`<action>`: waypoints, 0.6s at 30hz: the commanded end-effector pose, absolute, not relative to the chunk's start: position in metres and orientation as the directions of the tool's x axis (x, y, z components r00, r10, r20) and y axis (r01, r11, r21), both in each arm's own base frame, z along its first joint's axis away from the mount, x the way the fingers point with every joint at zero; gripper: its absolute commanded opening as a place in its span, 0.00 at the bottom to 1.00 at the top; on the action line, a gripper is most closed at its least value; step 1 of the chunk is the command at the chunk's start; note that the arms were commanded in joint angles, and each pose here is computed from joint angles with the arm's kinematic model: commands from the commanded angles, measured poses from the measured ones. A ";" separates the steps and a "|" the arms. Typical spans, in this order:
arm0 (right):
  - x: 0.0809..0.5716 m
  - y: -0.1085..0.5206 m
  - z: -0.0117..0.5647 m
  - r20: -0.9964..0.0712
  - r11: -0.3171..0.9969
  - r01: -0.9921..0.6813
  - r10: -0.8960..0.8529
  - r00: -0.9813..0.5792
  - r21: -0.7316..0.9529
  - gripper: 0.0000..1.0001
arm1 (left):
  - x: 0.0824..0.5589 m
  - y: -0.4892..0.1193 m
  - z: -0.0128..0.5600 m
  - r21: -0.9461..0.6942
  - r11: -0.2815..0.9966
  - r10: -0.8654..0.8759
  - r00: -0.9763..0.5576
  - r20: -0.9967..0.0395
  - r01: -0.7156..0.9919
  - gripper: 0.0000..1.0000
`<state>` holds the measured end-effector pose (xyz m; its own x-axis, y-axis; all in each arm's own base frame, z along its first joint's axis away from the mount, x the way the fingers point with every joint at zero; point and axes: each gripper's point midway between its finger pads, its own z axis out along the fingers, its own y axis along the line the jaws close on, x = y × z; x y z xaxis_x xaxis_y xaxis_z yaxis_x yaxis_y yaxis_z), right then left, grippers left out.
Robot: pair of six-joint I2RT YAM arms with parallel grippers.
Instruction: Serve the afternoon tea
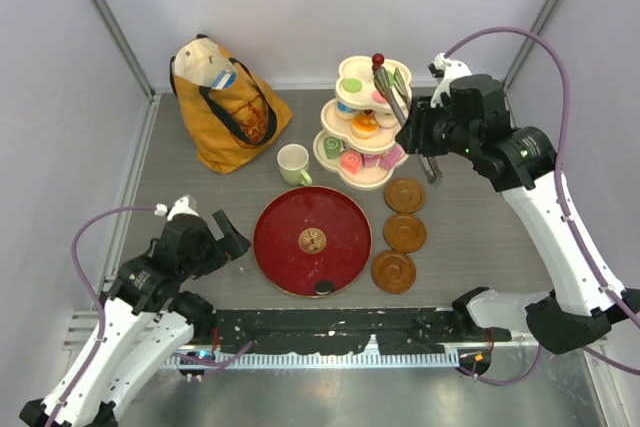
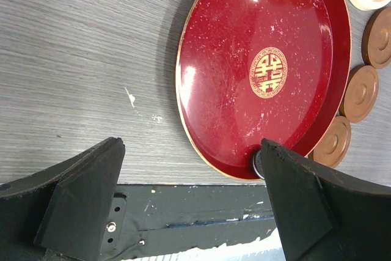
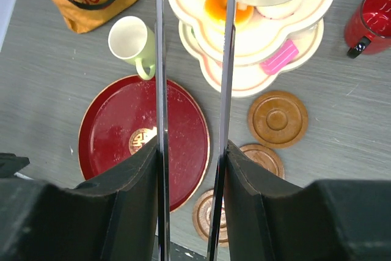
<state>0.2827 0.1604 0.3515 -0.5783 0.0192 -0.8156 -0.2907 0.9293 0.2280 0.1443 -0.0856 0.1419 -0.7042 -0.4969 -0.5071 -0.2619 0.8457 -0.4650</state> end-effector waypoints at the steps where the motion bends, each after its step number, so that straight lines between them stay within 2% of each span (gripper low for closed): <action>1: 0.293 0.159 0.382 -0.858 0.897 -0.342 0.074 -0.508 0.279 0.42 | 0.154 -0.087 0.153 -0.481 0.844 -0.499 -0.674 -0.544 -0.237 1.00; 18: 0.346 0.141 0.339 -0.795 0.917 -0.262 0.089 -0.599 0.300 0.42 | 0.154 -0.086 0.152 -0.478 0.846 -0.498 -0.673 -0.547 -0.238 1.00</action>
<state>0.3298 0.1394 0.3215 -0.6598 0.0809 -0.7471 -0.2237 0.9280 0.2980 0.1443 -0.0854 0.1418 -0.7046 -0.4945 -0.5089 -0.2601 0.8473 -0.4631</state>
